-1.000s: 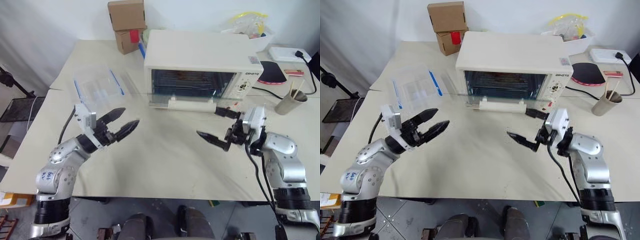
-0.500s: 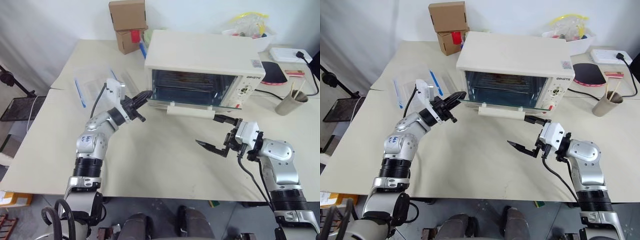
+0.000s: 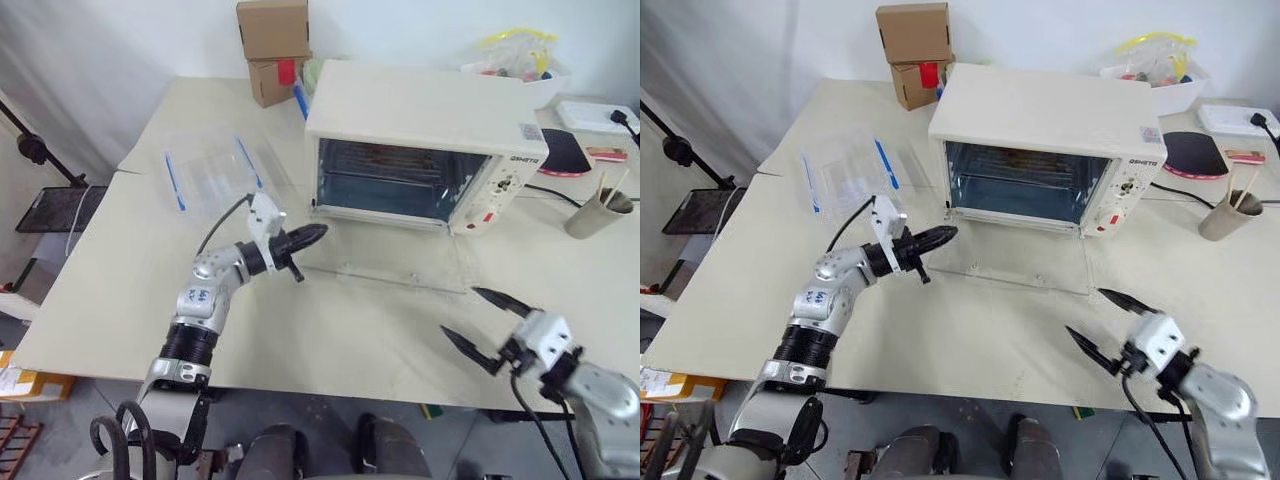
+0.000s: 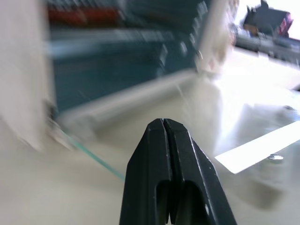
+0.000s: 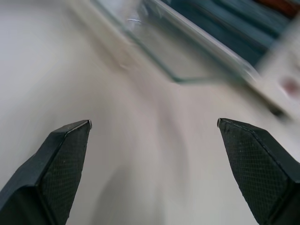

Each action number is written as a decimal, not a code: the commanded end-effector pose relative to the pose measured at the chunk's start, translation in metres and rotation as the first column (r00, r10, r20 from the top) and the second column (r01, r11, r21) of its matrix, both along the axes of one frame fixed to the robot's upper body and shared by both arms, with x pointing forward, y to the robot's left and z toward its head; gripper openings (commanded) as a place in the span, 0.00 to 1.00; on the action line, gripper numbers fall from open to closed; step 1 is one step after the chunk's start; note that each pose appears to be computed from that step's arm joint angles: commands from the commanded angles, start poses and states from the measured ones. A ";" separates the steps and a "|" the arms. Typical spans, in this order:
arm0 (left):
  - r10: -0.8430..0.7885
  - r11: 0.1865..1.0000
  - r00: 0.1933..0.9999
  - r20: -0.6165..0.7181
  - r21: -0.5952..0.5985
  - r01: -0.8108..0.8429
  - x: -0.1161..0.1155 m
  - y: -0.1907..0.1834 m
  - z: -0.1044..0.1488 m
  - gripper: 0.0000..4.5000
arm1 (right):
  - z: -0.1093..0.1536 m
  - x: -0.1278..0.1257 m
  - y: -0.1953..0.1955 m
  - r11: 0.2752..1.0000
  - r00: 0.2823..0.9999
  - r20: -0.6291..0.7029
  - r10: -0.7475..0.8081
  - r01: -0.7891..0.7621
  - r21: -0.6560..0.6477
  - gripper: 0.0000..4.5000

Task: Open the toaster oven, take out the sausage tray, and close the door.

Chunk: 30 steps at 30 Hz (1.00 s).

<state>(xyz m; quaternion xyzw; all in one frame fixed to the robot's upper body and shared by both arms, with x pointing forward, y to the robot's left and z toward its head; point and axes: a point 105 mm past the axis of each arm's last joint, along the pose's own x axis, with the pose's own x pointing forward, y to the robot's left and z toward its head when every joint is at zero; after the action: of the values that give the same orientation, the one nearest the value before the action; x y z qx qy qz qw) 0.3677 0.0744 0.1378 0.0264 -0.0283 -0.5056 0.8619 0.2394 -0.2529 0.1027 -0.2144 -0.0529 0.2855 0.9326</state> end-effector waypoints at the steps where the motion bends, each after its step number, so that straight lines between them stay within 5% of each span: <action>1: -0.013 0.999 0.999 0.040 0.039 0.011 -0.005 0.000 -0.004 0.00 | 0.036 0.003 -0.005 0.998 0.991 0.115 -0.062 0.064 -0.014 1.00; 8: 0.053 0.998 0.998 0.031 0.030 -0.054 -0.009 0.011 -0.016 0.00 | 0.066 0.044 0.027 0.982 0.981 0.122 -0.151 0.163 -0.096 1.00; 12: 0.069 0.997 0.993 0.095 -0.027 -0.067 -0.023 0.021 -0.003 0.18 | 0.080 0.075 0.072 0.980 0.980 0.192 -0.049 0.084 -0.181 1.00; 19: 0.213 0.974 0.959 0.186 -0.120 -0.192 -0.039 0.052 0.026 0.65 | 0.100 0.137 0.121 0.908 0.900 0.435 -0.009 0.190 -0.375 1.00; 24: 0.240 0.971 0.939 0.249 -0.075 -0.228 -0.059 0.059 0.032 0.97 | 0.100 0.176 0.136 0.839 0.867 0.496 -0.059 0.312 -0.445 1.00; 30: 0.340 0.940 0.915 0.216 -0.086 -0.329 -0.066 0.067 0.026 0.97 | 0.106 0.207 0.144 0.767 0.816 0.565 -0.120 0.438 -0.469 1.00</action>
<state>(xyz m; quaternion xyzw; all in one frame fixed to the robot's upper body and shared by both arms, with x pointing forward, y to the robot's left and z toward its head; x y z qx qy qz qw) 0.3064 0.1422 0.1570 0.0608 -0.1199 -0.3519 0.9263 0.4422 -0.1095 0.1955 -0.5534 -0.1498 0.1038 0.8127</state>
